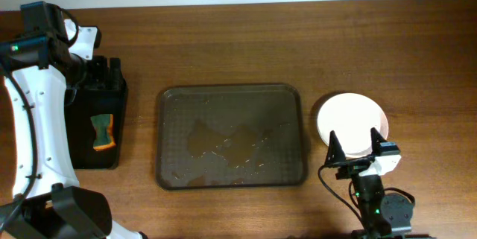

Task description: Clean dirty plates on tray and stack at the side

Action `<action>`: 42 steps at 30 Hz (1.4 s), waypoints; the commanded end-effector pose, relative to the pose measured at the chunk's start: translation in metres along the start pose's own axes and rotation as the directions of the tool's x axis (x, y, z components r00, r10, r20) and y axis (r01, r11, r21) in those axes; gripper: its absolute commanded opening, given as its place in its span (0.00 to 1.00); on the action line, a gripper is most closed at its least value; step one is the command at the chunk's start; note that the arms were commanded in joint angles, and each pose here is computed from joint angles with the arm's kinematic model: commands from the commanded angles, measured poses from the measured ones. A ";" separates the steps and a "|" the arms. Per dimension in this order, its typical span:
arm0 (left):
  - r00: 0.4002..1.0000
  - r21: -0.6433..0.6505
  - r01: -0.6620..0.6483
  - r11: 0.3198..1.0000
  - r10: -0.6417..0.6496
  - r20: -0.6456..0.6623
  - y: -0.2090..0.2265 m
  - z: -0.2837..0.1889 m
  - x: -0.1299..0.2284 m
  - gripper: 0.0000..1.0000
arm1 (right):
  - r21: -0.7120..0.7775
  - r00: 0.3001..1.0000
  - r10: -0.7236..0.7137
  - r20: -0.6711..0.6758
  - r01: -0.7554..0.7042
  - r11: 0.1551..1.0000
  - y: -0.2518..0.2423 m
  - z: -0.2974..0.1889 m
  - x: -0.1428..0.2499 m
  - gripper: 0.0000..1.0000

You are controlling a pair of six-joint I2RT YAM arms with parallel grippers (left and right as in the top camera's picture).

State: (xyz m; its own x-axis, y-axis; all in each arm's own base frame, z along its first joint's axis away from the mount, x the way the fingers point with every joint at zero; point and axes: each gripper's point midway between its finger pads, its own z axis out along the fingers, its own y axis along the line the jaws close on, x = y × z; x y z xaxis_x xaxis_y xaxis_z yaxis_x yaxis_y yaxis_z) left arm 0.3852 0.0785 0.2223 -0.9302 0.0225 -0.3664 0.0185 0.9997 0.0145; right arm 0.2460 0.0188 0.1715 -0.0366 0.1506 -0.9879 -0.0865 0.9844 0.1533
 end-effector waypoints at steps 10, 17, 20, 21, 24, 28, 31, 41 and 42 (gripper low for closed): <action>1.000 0.008 0.009 1.000 -0.009 0.016 -0.002 -0.005 -0.003 1.00 | 0.004 0.999 -0.004 -0.051 0.004 1.000 -0.002 0.000 0.015 0.98; 0.986 -0.104 -0.046 0.994 0.062 0.152 -0.013 -0.067 -0.004 1.00 | 0.004 0.999 -0.003 -0.051 0.003 1.000 -0.002 0.000 0.015 0.98; 0.902 -0.175 -0.117 0.978 0.178 0.394 -0.049 -0.123 -0.019 1.00 | 0.004 0.999 -0.004 -0.051 0.004 1.000 -0.002 0.000 0.015 0.98; 0.851 -0.171 -0.126 0.977 0.195 0.487 -0.059 -0.136 -0.022 1.00 | 0.004 0.999 -0.004 -0.051 0.004 1.000 -0.002 0.000 0.015 0.98; 0.663 -0.129 -0.166 0.978 0.207 0.720 -0.084 -0.137 0.002 0.99 | 0.004 0.999 -0.003 -0.051 0.003 1.000 -0.002 0.000 0.015 0.98; 0.516 -0.125 -0.196 0.973 0.211 0.830 -0.097 -0.084 0.055 1.00 | 0.004 0.999 -0.003 -0.051 0.003 1.000 -0.002 0.000 0.015 0.98; 0.428 -0.144 -0.187 0.972 0.213 0.878 -0.100 -0.055 0.092 1.00 | 0.004 0.999 -0.004 -0.051 0.004 1.000 -0.002 0.000 0.015 0.98; 0.331 -0.169 -0.183 0.968 0.223 0.917 -0.106 -0.009 0.145 1.00 | 0.004 0.999 -0.003 -0.051 0.003 1.000 -0.002 0.000 0.015 0.98; 0.367 -0.164 -0.186 0.969 0.223 0.903 -0.105 0.000 0.148 1.00 | 0.004 0.999 -0.003 -0.051 0.003 1.000 -0.002 0.000 0.015 0.99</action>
State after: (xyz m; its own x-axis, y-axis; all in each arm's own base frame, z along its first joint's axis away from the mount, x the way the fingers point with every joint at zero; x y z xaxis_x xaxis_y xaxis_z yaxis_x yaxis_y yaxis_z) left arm 0.2461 -0.0220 0.1801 0.0319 0.2352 -0.9714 0.1203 0.9639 0.2374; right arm 0.2455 0.0188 0.1589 -0.0841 0.1486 -0.9853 -0.0794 0.9847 0.1553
